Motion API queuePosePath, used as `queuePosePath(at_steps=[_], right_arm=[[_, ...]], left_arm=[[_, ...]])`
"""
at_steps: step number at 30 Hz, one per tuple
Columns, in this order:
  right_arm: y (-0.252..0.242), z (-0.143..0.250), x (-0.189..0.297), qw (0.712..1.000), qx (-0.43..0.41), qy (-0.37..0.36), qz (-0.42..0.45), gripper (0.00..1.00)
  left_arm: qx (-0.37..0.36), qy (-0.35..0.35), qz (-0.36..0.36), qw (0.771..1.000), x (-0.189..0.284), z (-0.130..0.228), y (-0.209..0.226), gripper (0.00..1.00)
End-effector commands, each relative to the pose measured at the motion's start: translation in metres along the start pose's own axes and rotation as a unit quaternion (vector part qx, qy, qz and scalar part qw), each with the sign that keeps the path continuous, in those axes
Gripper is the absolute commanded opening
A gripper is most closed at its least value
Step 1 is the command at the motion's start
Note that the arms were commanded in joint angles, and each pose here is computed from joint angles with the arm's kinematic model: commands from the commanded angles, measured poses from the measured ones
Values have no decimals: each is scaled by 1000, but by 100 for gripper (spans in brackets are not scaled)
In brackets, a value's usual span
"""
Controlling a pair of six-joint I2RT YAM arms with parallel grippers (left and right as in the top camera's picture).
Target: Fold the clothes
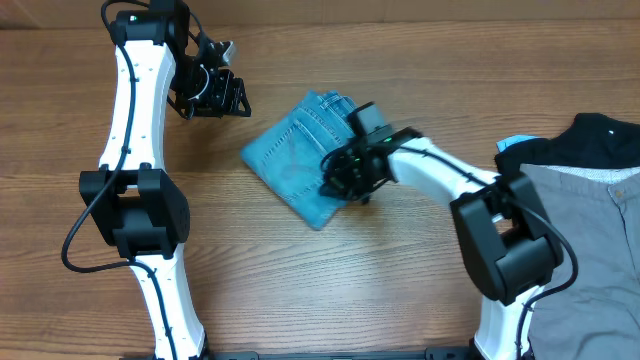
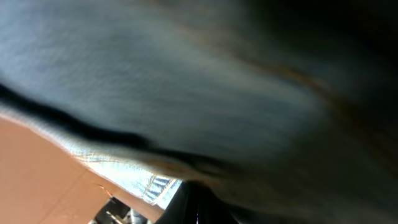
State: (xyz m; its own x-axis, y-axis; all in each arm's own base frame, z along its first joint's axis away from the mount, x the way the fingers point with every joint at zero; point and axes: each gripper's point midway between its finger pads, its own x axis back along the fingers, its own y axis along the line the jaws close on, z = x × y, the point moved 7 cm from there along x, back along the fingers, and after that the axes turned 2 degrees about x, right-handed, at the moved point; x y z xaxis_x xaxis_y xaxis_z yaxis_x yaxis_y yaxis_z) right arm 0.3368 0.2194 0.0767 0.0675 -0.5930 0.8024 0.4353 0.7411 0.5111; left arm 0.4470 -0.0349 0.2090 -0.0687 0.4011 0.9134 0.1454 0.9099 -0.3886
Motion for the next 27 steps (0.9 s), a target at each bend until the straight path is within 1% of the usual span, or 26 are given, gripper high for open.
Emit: queuePosePath(at_steps=[1,3,6,8,10,12,14,17,20,23,27], right_arm=[[-51,-35,16,992,-6,-66,107,4],[-64,-41,30,987,8,-67,145,4],[-82,-45,48,977,21,-66,202,4],[-93,-49,65,967,17,-75,242,4],[-95,-52,79,965,19,-79,249,4],[-87,-55,94,970,45,-79,226,4],[-69,-51,104,977,111,-64,172,4],[-44,-40,113,979,175,-52,88,4],[-34,-37,110,979,189,-44,56,4],[-31,-36,102,977,202,-45,52,4],[-30,-35,88,973,219,-50,50,5]], left_arm=[[-13,0,0,1000,0,0,-2,70],[-17,1,-1,1000,-2,0,-5,76],[-24,7,3,1000,-7,1,-11,81],[-29,11,6,1000,-13,1,-16,83],[-34,16,13,999,-22,1,-20,85],[-38,24,40,998,-35,3,-29,85],[-39,34,68,996,-48,7,-36,85],[-18,54,107,993,-75,15,-44,84],[-1,68,132,989,-89,22,-49,80],[22,83,153,984,-102,29,-53,74],[33,82,152,984,-114,31,-51,68]])
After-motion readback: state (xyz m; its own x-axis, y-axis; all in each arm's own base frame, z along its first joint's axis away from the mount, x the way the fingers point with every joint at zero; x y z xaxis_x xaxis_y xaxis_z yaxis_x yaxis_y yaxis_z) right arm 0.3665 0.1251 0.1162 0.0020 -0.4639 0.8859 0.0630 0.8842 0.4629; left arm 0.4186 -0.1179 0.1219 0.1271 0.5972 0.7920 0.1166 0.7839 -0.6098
